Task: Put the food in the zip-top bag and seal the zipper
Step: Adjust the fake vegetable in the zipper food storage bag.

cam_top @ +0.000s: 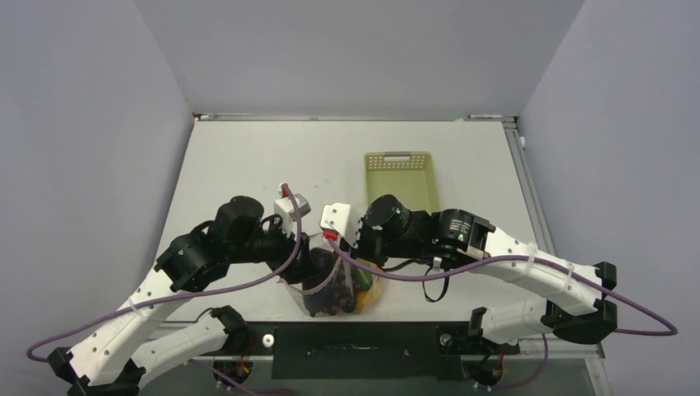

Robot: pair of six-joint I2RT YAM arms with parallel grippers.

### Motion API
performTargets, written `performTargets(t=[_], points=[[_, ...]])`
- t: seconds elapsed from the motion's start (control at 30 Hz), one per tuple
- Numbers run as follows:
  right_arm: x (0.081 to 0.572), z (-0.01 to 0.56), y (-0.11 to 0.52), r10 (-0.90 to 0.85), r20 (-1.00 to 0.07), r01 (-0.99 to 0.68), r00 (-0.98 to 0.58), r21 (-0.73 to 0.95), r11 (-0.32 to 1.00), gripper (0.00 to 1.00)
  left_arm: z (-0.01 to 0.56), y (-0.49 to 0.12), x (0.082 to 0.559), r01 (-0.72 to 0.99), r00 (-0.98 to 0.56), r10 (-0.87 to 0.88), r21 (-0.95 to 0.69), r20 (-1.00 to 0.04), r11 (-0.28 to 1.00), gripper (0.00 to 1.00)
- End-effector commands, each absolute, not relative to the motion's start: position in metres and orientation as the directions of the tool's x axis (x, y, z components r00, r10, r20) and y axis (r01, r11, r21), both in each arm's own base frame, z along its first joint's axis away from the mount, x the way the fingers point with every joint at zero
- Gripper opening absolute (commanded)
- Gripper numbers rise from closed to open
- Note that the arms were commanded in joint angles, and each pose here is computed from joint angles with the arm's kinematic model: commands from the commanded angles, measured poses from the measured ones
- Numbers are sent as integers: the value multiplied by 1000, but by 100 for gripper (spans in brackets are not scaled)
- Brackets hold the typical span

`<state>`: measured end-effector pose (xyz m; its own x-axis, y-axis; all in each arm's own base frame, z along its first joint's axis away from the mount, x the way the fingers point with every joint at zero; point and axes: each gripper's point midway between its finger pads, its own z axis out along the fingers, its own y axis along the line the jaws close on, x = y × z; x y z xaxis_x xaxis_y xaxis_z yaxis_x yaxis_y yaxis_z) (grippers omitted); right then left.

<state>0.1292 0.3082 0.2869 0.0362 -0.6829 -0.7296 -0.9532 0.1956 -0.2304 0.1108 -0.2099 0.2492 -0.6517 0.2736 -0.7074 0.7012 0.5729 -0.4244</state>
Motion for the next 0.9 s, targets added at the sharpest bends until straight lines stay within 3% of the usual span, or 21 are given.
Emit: performTargets(t=[0.0,0.23,0.47,0.57,0.77,0.87], points=[[133,312,312,-603,-796,-936,50,-247,249,5,253,-212,107,702,-659,275,-440,-700,560,63],[133,309,313,-605,-795,-937,42,-241,252,5,259,-232,99,733,-656,281,-503,-700,458,55],[133,309,313,-599,-800,-937,34,-234,258,5,263,-239,105,744,-645,287,-494,-709,451,25],[133,309,314,-595,-803,-938,35,-232,258,5,271,-242,109,752,-632,281,-482,-723,450,18],[131,312,314,-586,-810,-940,34,-225,256,5,281,-249,120,759,-618,276,-466,-737,455,16],[132,312,312,-586,-809,-937,33,-229,263,5,282,-253,123,755,-624,283,-470,-728,457,28]])
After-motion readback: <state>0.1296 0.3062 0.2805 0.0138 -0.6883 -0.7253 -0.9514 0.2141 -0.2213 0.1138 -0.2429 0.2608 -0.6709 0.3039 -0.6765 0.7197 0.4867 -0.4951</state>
